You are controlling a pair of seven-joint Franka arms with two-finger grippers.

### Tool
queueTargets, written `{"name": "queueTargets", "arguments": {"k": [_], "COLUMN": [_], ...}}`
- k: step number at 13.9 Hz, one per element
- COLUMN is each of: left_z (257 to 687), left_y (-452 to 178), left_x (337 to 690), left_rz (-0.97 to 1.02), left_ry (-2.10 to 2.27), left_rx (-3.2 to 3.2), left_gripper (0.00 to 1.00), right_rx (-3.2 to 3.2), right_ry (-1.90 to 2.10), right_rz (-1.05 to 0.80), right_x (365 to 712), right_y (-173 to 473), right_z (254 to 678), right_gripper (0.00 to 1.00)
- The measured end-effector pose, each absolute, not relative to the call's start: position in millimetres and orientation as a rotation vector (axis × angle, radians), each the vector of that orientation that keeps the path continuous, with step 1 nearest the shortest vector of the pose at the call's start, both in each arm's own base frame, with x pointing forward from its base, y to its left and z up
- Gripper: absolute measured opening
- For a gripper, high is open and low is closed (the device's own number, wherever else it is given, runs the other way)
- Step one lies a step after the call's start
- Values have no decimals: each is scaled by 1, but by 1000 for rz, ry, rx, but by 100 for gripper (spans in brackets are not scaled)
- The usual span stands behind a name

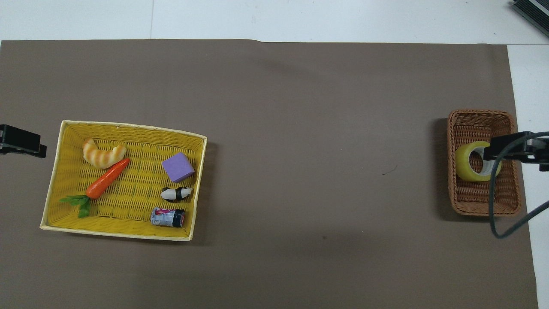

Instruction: Move tape to another basket

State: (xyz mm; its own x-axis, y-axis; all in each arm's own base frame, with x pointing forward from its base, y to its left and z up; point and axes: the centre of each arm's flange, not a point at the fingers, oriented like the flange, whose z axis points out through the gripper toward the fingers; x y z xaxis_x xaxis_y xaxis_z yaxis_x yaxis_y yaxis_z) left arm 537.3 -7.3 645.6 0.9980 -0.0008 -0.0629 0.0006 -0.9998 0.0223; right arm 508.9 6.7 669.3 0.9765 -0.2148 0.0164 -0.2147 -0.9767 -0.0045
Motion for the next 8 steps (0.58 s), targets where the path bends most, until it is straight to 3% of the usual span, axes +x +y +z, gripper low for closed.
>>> {"name": "queueTargets", "arguments": {"k": [8], "left_z": [646], "left_y": [-7], "left_x": [537], "left_rz": [-98], "left_ry": [0], "left_rx": [3118], "left_gripper": [100], "right_rx": [-3125], "right_ry": [315], "right_rz": [-1], "right_x": [503], "right_y": [15], "right_z": [662], "right_gripper": [100]}}
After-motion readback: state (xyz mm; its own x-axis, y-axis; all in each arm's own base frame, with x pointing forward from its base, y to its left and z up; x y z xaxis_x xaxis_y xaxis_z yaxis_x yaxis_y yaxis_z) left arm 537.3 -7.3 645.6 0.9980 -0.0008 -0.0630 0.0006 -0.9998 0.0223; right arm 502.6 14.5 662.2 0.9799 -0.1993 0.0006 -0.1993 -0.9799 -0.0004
